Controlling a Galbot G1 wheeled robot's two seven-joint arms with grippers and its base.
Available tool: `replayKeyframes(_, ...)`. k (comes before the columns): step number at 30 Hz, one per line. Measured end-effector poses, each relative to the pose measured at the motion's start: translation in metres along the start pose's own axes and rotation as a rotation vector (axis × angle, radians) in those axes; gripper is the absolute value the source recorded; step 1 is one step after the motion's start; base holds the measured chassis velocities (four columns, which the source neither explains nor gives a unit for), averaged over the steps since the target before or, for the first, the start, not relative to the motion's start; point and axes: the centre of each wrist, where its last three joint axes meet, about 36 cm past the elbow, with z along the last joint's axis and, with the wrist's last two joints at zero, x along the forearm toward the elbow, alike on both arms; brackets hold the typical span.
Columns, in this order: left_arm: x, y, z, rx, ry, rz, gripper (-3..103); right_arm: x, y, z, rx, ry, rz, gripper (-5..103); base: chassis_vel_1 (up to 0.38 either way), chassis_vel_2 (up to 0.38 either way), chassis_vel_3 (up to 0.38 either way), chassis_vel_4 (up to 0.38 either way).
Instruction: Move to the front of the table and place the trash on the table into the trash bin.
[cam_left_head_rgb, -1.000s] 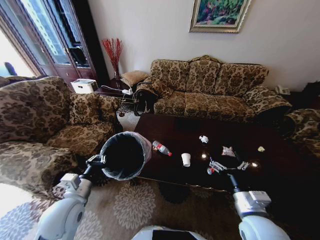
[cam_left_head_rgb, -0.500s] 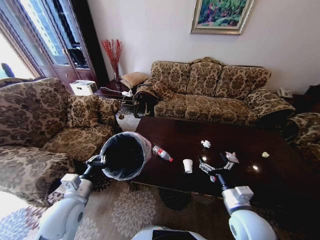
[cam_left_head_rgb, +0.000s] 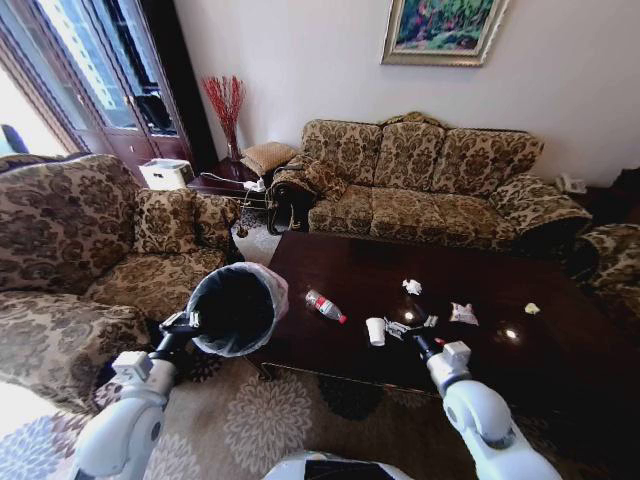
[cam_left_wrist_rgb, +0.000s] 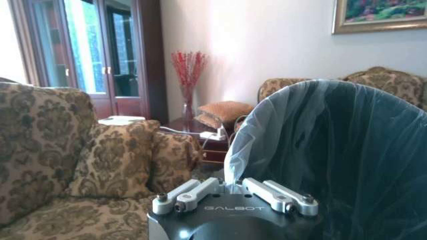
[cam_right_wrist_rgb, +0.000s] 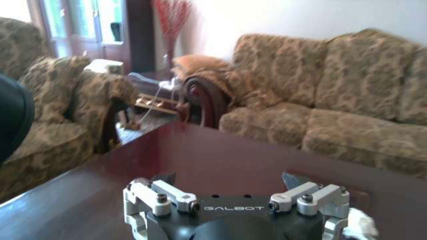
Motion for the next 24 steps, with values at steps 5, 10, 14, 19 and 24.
replayKeyframes(5, -0.001, 0.000, 0.000, -0.021, -0.008, -0.059, 0, -0.062, -0.008, 0.012, -0.017, 0.036, -0.118, 100, 0.000, 0.000, 0.000, 0.000)
replayKeyframes(10, -0.002, 0.000, 0.002, -0.043, -0.003, -0.088, 0, -0.124, 0.002, 0.032, -0.029, 0.096, -0.209, 100, 0.000, 0.000, 0.000, 0.000)
replayKeyframes(14, -0.004, 0.000, 0.006, -0.056, 0.012, -0.094, 0, -0.188, 0.024, 0.033, 0.006, 0.125, -0.299, 100, 0.000, 0.000, 0.000, 0.000)
replayKeyframes(19, -0.004, 0.001, 0.007, -0.062, 0.015, -0.098, 0, -0.233, 0.044, 0.031, 0.105, 0.179, -0.376, 100, 0.000, 0.000, 0.000, 0.000)
replayKeyframes(24, -0.004, 0.003, 0.005, -0.061, 0.008, -0.105, 0, -0.256, 0.050, 0.037, 0.182, 0.248, -0.394, 100, 0.000, 0.000, 0.000, 0.000)
